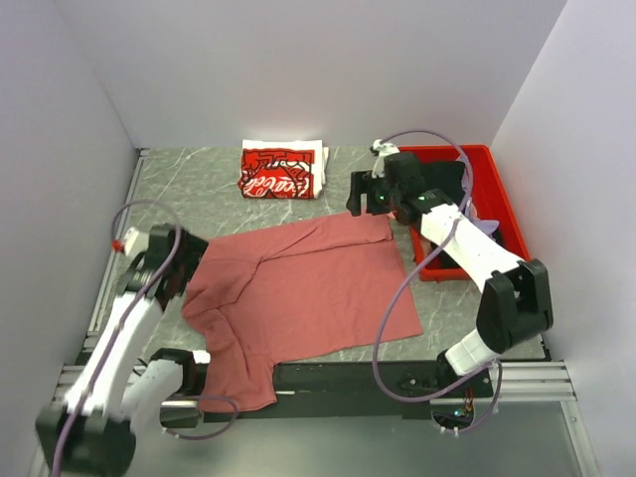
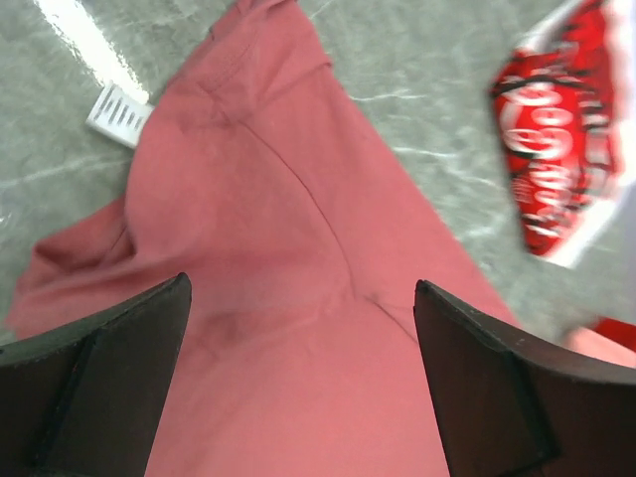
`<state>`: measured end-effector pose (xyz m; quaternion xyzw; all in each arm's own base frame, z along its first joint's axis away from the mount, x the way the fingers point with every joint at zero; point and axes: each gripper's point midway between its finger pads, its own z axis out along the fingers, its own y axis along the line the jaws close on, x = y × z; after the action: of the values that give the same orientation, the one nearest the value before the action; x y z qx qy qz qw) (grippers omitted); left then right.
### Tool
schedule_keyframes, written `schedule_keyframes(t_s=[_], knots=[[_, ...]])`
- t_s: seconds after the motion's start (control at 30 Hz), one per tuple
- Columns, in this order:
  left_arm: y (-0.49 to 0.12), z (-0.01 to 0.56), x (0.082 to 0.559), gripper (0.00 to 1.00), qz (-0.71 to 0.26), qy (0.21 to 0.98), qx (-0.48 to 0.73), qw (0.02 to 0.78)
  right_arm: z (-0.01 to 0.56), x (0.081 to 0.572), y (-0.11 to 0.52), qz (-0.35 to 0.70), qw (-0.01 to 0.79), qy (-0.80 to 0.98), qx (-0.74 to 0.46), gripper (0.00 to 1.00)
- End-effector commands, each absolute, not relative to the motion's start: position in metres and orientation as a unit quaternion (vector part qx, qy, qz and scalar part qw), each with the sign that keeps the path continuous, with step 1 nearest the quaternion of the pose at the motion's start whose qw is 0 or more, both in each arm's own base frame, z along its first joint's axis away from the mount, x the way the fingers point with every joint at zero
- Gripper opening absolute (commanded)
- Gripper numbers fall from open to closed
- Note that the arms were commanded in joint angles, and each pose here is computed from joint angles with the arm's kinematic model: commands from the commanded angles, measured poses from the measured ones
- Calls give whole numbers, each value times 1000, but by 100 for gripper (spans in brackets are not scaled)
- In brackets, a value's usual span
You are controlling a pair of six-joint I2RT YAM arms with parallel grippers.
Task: Fold and stack the t-shirts
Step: Fold the tshirt
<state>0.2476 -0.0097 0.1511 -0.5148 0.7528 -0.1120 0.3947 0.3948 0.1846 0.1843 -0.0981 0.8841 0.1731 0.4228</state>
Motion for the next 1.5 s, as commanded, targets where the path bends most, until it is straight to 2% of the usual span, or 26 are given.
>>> schedule_keyframes(t_s=[0.0, 0.13, 0.27, 0.37, 0.53, 1.0, 1.13, 1.2, 1.33, 1.4, 1.47], knots=[[-7, 164, 292, 99, -95, 753, -499, 419, 185, 406, 207, 201, 421, 879, -101, 85], [28, 163, 315, 98, -29, 733, -520, 437, 156, 416, 216, 201, 388, 894, -95, 85], [53, 138, 334, 83, -22, 742, -531, 408, 139, 431, 211, 173, 374, 907, -82, 85], [72, 115, 344, 79, -5, 756, -532, 381, 134, 440, 210, 161, 371, 911, -81, 85], [82, 84, 363, 55, -15, 798, -501, 335, 117, 447, 205, 157, 352, 920, -77, 85], [83, 66, 368, 49, -22, 822, -452, 345, 88, 456, 188, 147, 327, 932, -53, 84], [86, 57, 361, 41, -3, 829, -455, 325, 85, 459, 187, 154, 322, 933, -49, 84], [85, 53, 359, 40, -3, 833, -450, 321, 86, 462, 188, 157, 322, 933, -48, 84], [82, 46, 358, 26, -7, 841, -443, 312, 80, 468, 188, 158, 317, 934, -43, 84], [82, 41, 357, 26, -5, 845, -439, 304, 82, 471, 188, 159, 319, 934, -42, 84], [84, 37, 355, 21, 5, 848, -439, 297, 82, 474, 187, 157, 318, 934, -42, 84]])
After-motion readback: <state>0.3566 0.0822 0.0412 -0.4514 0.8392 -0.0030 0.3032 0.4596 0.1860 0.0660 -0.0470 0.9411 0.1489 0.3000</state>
